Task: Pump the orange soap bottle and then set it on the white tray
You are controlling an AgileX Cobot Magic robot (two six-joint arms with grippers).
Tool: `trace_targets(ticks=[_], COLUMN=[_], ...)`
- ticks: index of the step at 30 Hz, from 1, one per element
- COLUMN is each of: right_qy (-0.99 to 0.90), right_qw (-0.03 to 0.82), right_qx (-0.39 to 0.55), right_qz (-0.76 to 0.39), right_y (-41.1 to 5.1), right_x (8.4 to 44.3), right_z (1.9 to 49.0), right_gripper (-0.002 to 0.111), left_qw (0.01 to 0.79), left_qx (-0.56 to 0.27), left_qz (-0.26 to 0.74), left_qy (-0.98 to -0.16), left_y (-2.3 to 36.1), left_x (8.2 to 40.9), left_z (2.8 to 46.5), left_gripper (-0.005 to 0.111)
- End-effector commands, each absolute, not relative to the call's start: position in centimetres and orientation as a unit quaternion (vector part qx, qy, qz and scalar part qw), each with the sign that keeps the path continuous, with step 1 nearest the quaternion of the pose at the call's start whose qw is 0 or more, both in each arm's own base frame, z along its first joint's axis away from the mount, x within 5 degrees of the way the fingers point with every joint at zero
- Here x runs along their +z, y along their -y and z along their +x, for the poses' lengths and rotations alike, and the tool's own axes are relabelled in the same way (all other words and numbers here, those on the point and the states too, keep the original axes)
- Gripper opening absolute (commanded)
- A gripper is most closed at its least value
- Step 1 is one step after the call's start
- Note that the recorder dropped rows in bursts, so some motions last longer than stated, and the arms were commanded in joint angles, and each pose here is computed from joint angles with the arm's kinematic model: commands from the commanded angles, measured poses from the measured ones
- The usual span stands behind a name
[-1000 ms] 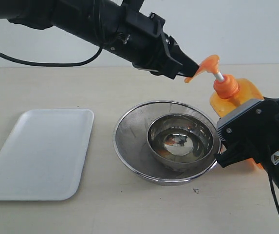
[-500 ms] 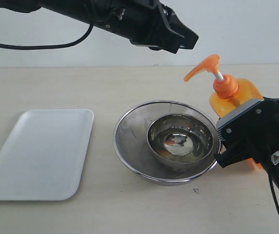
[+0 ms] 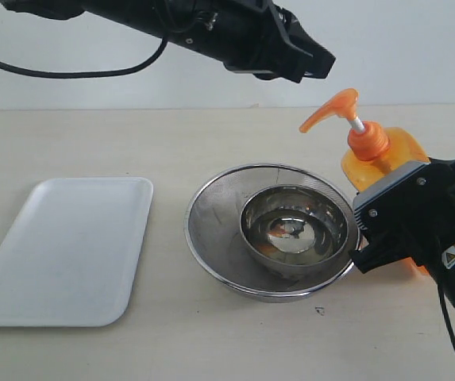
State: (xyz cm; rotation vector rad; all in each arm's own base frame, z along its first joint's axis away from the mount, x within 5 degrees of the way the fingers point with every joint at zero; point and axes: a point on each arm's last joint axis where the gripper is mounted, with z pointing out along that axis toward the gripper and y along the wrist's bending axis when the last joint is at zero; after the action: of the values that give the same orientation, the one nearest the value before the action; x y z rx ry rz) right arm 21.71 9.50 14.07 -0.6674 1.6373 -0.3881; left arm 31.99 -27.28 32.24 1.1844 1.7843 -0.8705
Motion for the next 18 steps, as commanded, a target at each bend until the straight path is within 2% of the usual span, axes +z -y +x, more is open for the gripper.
trace_targets(ticks=[1, 13, 18], right_qy=[-0.703, -0.703, -0.703], right_qw=[0.628, 0.628, 0.628], right_qx=[-0.171, -0.171, -0.171], right_qz=[-0.286, -0.286, -0.286], right_y=[-9.5, -9.5, -9.5], right_x=[14.4, 14.4, 14.4], right_z=[21.7, 21.7, 21.7], right_gripper=[0.000, 0.000, 0.000], left_qw=[0.396, 0.396, 0.384], left_qx=[-0.357, -0.361, -0.363], left_qz=[0.468, 0.490, 0.489], left_qy=[-0.705, -0.688, -0.694], left_y=[27.5, 29.0, 29.3], left_x=[32.4, 33.3, 32.4], left_z=[31.7, 30.6, 31.0], left_gripper=[0.005, 0.005, 0.005])
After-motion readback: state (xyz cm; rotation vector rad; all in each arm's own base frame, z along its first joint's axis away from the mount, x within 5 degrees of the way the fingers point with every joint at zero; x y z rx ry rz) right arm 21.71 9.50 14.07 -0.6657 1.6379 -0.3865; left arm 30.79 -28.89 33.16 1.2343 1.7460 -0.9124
